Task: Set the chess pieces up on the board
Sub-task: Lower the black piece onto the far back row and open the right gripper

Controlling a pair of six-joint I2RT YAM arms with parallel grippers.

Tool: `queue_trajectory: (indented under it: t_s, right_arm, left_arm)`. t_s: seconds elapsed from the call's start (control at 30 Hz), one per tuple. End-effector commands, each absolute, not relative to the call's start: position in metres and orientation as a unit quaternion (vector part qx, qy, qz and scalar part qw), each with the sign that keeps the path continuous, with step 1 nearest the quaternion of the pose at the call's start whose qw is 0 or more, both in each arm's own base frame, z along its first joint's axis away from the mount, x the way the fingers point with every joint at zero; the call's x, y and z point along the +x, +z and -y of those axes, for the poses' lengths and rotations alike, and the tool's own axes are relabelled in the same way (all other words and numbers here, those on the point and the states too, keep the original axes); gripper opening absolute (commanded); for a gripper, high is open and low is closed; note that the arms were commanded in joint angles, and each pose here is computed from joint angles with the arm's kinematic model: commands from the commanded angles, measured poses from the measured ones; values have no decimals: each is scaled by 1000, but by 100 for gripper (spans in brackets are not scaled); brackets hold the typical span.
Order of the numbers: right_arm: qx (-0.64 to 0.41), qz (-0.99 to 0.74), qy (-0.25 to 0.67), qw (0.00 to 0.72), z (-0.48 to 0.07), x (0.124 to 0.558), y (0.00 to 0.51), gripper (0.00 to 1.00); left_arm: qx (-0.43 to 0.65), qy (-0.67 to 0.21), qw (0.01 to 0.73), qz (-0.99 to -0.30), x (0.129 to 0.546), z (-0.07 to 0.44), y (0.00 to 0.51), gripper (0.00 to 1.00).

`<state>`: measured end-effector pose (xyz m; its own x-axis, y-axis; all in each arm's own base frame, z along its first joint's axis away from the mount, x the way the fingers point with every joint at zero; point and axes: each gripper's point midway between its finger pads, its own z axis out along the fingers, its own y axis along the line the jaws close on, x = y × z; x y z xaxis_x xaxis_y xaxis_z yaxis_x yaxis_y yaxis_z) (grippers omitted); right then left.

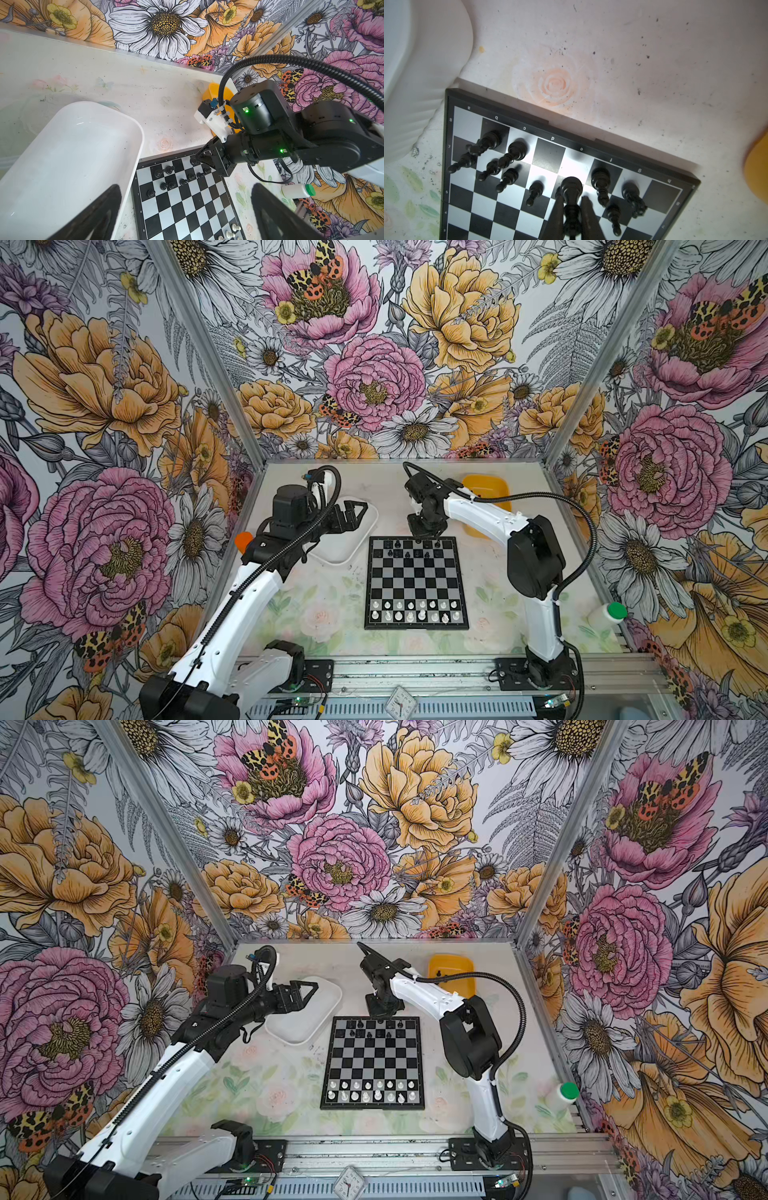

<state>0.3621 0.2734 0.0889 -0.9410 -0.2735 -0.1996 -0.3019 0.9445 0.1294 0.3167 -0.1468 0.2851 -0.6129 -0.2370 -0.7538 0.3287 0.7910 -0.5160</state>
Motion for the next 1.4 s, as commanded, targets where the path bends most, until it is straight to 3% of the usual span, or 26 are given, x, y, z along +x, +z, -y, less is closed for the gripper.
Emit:
queue_trajectory:
  t_s: [0.0, 1.2, 1.37]
  right_arm:
    - [-150, -982, 78, 90, -278, 363, 80, 15]
    - [-166, -980, 60, 88, -279, 369, 66, 22]
    - [-167, -978, 71, 99, -284, 374, 76, 28]
  left_arm:
    - [43, -325, 460, -825, 313, 146, 306, 99]
    - [40, -314, 473, -822, 310, 140, 314, 99]
    - [39, -311, 476, -822, 310, 137, 316, 99]
